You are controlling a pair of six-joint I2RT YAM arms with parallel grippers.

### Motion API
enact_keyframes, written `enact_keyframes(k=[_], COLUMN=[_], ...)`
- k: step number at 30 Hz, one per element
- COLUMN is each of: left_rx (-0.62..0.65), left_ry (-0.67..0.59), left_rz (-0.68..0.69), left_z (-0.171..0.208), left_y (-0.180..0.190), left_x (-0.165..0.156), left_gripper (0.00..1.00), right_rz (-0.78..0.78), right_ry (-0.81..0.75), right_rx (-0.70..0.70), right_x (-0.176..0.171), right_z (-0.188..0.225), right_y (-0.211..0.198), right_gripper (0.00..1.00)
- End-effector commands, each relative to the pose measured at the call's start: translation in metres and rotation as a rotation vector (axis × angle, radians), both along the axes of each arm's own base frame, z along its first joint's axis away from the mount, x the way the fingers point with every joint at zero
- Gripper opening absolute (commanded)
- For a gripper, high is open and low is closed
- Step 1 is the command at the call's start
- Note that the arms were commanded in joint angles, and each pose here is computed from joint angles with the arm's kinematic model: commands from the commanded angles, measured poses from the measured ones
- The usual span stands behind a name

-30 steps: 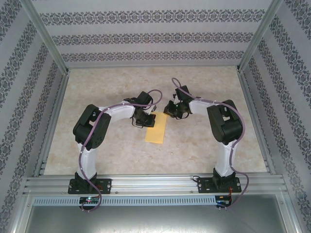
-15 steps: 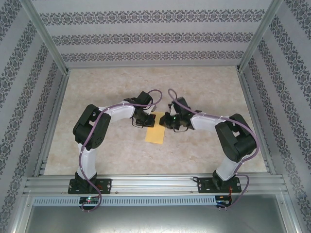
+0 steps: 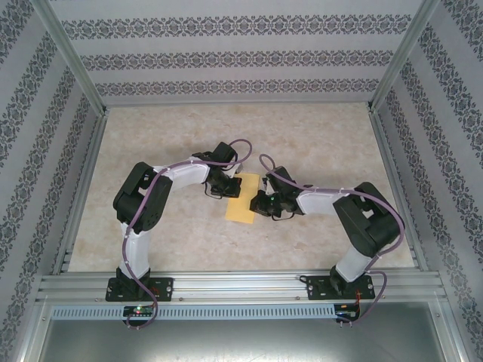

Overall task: Fold a paper plane with a square sheet of paper (pick it up from the middle)
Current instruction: Fold the square sheet of paper in half at the center of the table.

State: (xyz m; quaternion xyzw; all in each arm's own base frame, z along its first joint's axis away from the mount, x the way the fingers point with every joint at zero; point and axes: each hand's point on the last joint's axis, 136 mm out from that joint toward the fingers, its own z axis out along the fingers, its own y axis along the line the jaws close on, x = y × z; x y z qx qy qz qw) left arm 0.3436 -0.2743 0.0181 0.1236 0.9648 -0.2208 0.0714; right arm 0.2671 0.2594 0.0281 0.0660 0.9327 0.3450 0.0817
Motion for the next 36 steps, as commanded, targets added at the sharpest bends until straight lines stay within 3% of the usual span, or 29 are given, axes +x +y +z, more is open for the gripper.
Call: enact_keyframes(k=[1, 4, 11, 15, 18, 24, 30, 36], left_rx=[0.151, 0.153, 0.153, 0.156, 0.155, 0.154, 0.153, 0.153], left_ry=[0.099, 0.1, 0.103, 0.102, 0.099, 0.096, 0.098, 0.095], left_rz=[0.021, 0.019, 0.019, 0.019, 0.018, 0.018, 0.017, 0.017], left_z=[-0.032, -0.032, -0.033, -0.033, -0.033, -0.032, -0.031, -0.031], left_y=[0.035, 0.035, 0.035, 0.036, 0.036, 0.036, 0.036, 0.036], left_x=[-0.025, -0.025, -0.025, -0.025, -0.025, -0.024, -0.025, -0.025], left_gripper=[0.0, 0.0, 0.0, 0.0, 0.0, 0.0, 0.0, 0.0], right_rz=[0.052, 0.076, 0.083, 0.092, 0.082, -0.071, -0.108, -0.126], right_ry=[-0.064, -0.028, 0.06, 0.052, -0.031, -0.146, -0.129, -0.036], right_rx=[0.025, 0.06, -0.005, -0.015, -0.006, 0.073, 0.101, 0.05], right_x=[-0.009, -0.024, -0.048, -0.045, -0.025, 0.05, 0.108, 0.116], right_z=[0.022, 0.013, -0.021, -0.013, 0.017, 0.056, 0.046, 0.0], right_y=[0.005, 0.012, 0.005, 0.004, 0.004, -0.016, -0.01, -0.014], right_gripper=[0.1, 0.1, 0.09, 0.09, 0.09, 0.1, 0.09, 0.09])
